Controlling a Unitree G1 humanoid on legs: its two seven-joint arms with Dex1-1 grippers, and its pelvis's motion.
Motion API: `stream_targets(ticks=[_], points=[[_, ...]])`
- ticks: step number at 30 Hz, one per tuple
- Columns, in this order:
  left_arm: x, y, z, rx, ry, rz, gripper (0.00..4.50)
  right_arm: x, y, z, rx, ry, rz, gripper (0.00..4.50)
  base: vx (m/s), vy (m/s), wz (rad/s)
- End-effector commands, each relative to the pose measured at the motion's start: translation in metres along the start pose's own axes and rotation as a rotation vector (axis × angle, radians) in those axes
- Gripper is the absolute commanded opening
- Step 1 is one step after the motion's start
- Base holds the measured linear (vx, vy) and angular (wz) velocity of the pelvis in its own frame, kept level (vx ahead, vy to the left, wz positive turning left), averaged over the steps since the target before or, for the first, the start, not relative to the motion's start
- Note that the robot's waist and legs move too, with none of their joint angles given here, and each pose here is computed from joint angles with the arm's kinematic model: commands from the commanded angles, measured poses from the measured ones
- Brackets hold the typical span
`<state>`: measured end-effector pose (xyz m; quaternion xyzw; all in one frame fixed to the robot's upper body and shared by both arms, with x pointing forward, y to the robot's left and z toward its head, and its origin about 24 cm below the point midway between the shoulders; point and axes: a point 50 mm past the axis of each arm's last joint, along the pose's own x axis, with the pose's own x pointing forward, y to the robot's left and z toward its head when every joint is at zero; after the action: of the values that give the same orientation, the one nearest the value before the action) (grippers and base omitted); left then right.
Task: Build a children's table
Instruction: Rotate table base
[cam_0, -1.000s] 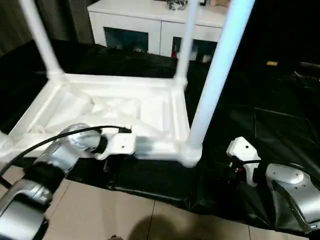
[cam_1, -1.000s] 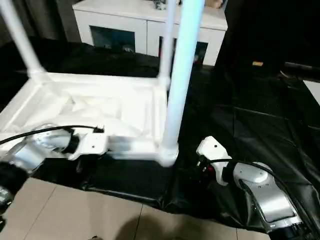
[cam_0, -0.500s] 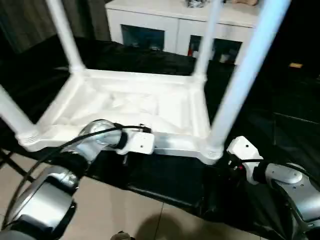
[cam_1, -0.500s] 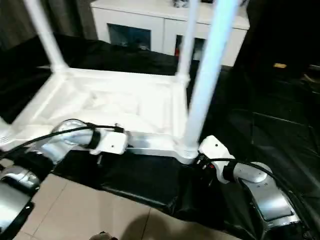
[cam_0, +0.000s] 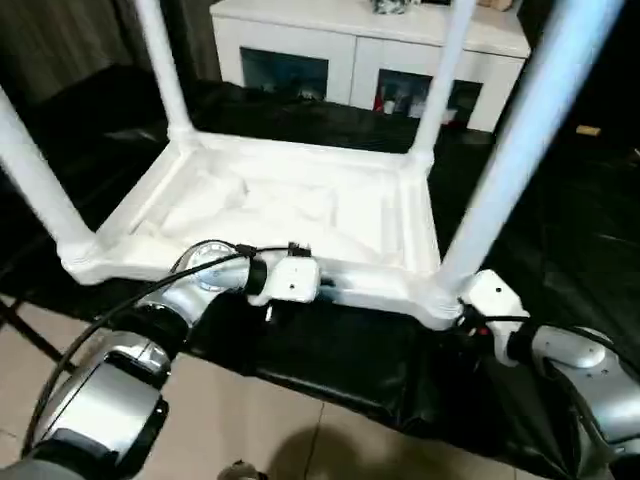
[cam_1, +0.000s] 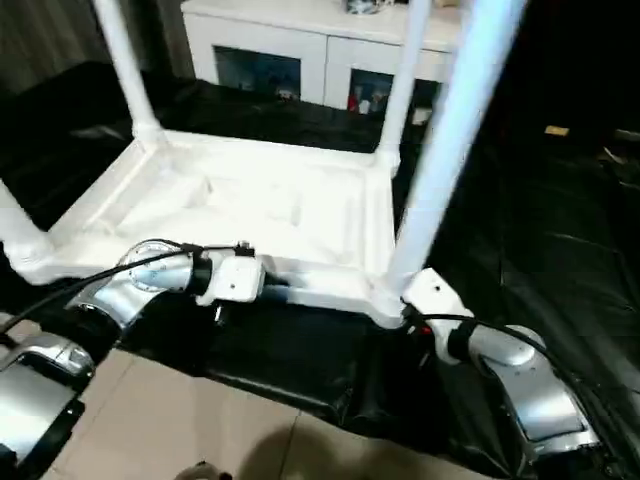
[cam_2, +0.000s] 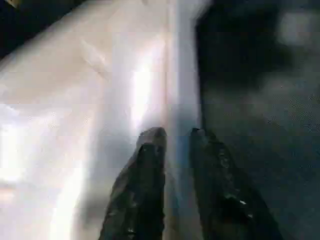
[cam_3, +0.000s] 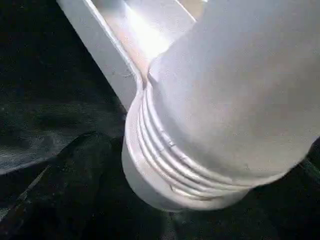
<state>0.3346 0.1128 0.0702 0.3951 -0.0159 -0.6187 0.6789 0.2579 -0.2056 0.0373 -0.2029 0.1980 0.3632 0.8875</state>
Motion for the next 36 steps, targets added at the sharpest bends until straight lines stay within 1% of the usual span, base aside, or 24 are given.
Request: stream_targets(ticks=[1, 3, 4, 5, 6, 7, 8, 9, 10, 11, 12, 13, 14, 15, 16, 17, 18, 19, 20, 23, 25, 28, 33, 36], points=[[-0.007, 0.019, 0.012, 0.040, -0.056, 0.114, 1.27, 0.002, 0.000, 0.004, -0.015, -0.013, -0.013, 4.50, 0.000, 0.000, 0.00], [-0.014, 0.028, 0.011, -0.020, -0.081, 0.247, 1.52, 0.002, -0.004, 0.003, -0.005, -0.008, -0.067, 4.50, 0.000, 0.000, 0.00], [-0.014, 0.028, 0.011, -0.020, -0.081, 0.247, 1.62, 0.002, -0.004, 0.003, -0.005, -0.008, -0.067, 4.50, 0.000, 0.000, 0.00], [-0.019, 0.034, 0.011, -0.096, -0.117, 0.366, 1.66, 0.001, -0.008, 0.003, -0.002, -0.011, -0.130, 4.50, 0.000, 0.000, 0.00], [-0.026, 0.041, 0.010, -0.205, -0.172, 0.506, 1.70, -0.001, -0.015, 0.004, -0.001, -0.025, -0.229, 4.50, 0.000, 0.000, 0.00], [-0.031, 0.043, 0.010, -0.277, -0.216, 0.592, 1.82, -0.005, -0.022, 0.003, 0.056, -0.033, -0.334, 4.50, 0.000, 0.000, 0.00], [-0.035, 0.043, 0.008, -0.379, -0.251, 0.678, 1.97, -0.008, -0.027, 0.002, 0.101, -0.036, -0.403, 4.50, 0.000, 0.000, 0.00], [-0.037, 0.041, 0.006, -0.405, -0.247, 0.702, 1.97, -0.010, -0.027, 0.001, 0.113, -0.040, -0.420, 4.50, 0.000, 0.000, 0.00], [-0.042, 0.032, 0.001, -0.517, -0.233, 0.786, 1.97, -0.016, -0.030, 0.001, 0.150, -0.065, -0.486, 4.50, 0.000, 0.000, 0.00], [-0.044, 0.025, 0.000, -0.563, -0.234, 0.809, 1.97, -0.019, -0.030, 0.003, 0.156, -0.086, -0.508, 4.50, 0.000, 0.000, 0.00], [-0.048, 0.013, -0.001, -0.608, -0.258, 0.905, 1.97, -0.024, -0.029, 0.004, 0.185, -0.121, -0.554, 4.50, 0.000, 0.000, 0.00], [-0.051, 0.005, -0.001, -0.639, -0.277, 0.976, 1.97, -0.028, -0.028, 0.005, 0.205, -0.143, -0.585, 4.50, 0.000, 0.000, 0.00], [-0.055, -0.010, -0.006, -0.689, -0.258, 1.086, 1.97, -0.029, -0.024, 0.007, 0.241, -0.169, -0.607, 4.50, 0.000, 0.000, 0.00], [-0.057, -0.019, -0.009, -0.721, -0.235, 1.157, 1.97, -0.030, -0.022, 0.008, 0.264, -0.183, -0.619, 4.50, 0.000, 0.000, 0.00], [-0.058, -0.027, -0.010, -0.739, -0.214, 1.188, 1.97, -0.029, -0.018, 0.009, 0.277, -0.191, -0.621, 4.50, 0.000, 0.000, 0.00], [-0.058, -0.028, -0.010, -0.744, -0.209, 1.191, 1.97, -0.029, -0.018, 0.009, 0.279, -0.194, -0.620, 4.50, 0.000, 0.000, 0.00], [-0.059, -0.041, -0.012, -0.800, -0.152, 1.219, 1.97, -0.024, -0.011, 0.013, 0.304, -0.218, -0.618, 4.50, 0.000, 0.000, 0.00], [-0.060, -0.044, -0.011, -0.826, -0.146, 1.228, 1.97, -0.020, -0.007, 0.015, 0.319, -0.228, -0.598, 4.50, 0.000, 0.000, 0.00], [-0.060, -0.045, -0.010, -0.843, -0.141, 1.232, 1.97, -0.018, -0.004, 0.017, 0.327, -0.232, -0.588, 4.50, 0.000, 0.000, 0.00], [-0.061, -0.044, -0.002, -0.811, -0.115, 1.252, 1.97, -0.008, 0.007, 0.021, 0.350, -0.241, -0.529, 4.50, -0.012, -0.050, 0.05], [-0.062, -0.043, 0.003, -0.780, -0.085, 1.264, 1.97, -0.006, 0.010, 0.022, 0.358, -0.237, -0.526, 4.50, -0.015, -0.112, 0.06], [-0.062, -0.044, 0.006, -0.759, -0.047, 1.274, 1.97, -0.002, 0.012, 0.023, 0.378, -0.235, -0.519, 4.50, 0.023, -0.224, -0.13], [-0.063, -0.044, 0.006, -0.808, 0.001, 1.340, 1.97, 0.002, 0.009, 0.024, 0.401, -0.217, -0.550, 4.50, 0.020, -0.174, -0.51], [-0.062, -0.042, 0.009, -0.804, 0.010, 1.332, 1.97, 0.006, 0.009, 0.025, 0.384, -0.185, -0.552, 4.50, -0.102, -0.188, -0.18]])
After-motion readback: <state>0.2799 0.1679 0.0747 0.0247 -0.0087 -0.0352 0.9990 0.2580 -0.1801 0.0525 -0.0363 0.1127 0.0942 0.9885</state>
